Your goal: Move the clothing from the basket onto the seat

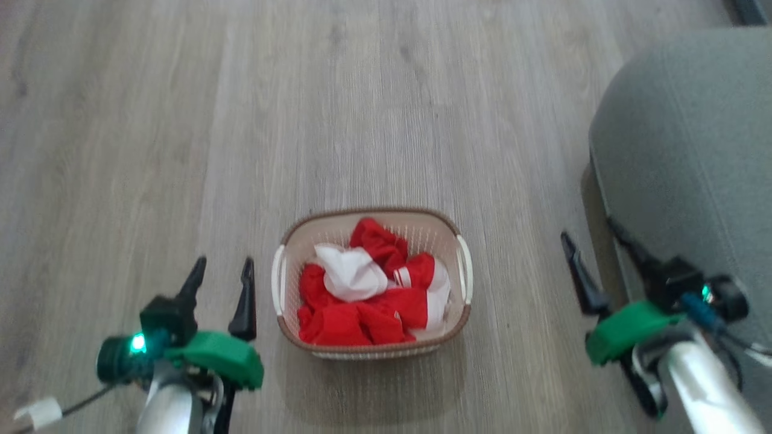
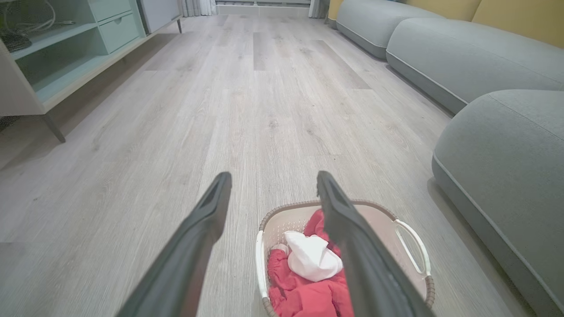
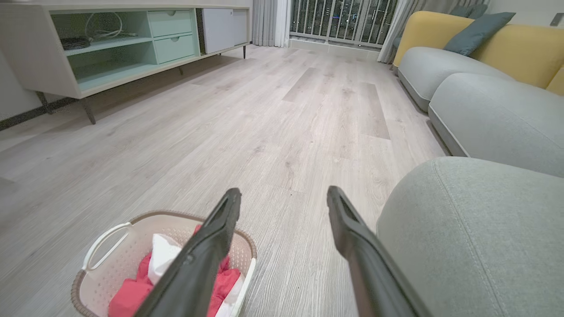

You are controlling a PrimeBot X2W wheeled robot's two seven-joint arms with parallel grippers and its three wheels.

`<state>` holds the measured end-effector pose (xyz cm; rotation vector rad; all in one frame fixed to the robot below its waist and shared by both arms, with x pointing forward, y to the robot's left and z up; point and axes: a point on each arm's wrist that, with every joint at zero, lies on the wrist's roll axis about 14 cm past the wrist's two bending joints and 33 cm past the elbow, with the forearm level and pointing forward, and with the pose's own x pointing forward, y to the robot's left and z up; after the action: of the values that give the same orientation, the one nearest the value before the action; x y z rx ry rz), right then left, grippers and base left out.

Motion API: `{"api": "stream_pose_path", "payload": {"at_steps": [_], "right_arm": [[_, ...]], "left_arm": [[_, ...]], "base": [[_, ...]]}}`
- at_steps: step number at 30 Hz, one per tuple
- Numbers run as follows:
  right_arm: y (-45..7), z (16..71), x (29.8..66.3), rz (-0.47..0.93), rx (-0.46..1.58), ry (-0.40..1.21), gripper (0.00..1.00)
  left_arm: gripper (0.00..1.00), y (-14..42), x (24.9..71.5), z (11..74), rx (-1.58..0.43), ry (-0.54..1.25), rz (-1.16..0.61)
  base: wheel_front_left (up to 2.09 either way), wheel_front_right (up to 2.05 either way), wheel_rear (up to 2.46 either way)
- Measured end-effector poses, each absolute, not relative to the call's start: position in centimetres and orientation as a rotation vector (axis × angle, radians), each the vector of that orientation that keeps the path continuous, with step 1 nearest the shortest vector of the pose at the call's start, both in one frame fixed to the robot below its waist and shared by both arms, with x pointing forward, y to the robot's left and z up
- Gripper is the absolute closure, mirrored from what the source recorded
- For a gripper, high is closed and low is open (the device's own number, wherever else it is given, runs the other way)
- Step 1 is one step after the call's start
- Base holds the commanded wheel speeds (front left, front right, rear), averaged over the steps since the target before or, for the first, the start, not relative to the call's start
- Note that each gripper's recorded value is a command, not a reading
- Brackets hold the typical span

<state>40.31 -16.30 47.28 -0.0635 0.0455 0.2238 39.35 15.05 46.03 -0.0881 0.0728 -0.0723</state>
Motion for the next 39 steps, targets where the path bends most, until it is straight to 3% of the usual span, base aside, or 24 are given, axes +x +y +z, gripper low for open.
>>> {"api": "stream_pose_path", "payload": {"at_steps": [8,17,28,39], "right_arm": [[-17.7,48.2,46.9,0.182,-0.075,-0.025,0.00],[-18.0,43.7,53.4,0.179,-0.087,-0.001,0.00],[-17.7,36.4,54.4,0.170,-0.049,0.120,0.00],[-19.5,32.6,53.9,0.121,-0.043,0.195,0.00]], "left_arm": [[0.00,10.7,46.1,43.1,-0.084,0.132,-0.213],[0.00,4.9,51.7,31.6,0.044,0.378,-0.424],[0.00,2.4,52.8,18.7,0.142,0.731,-0.510],[0.00,2.2,52.9,10.9,0.252,0.920,-0.509]], "base": [[0.00,0.00,0.00],[0.00,0.00,0.00],[0.00,0.00,0.00],[0.00,0.00,0.00]]}}
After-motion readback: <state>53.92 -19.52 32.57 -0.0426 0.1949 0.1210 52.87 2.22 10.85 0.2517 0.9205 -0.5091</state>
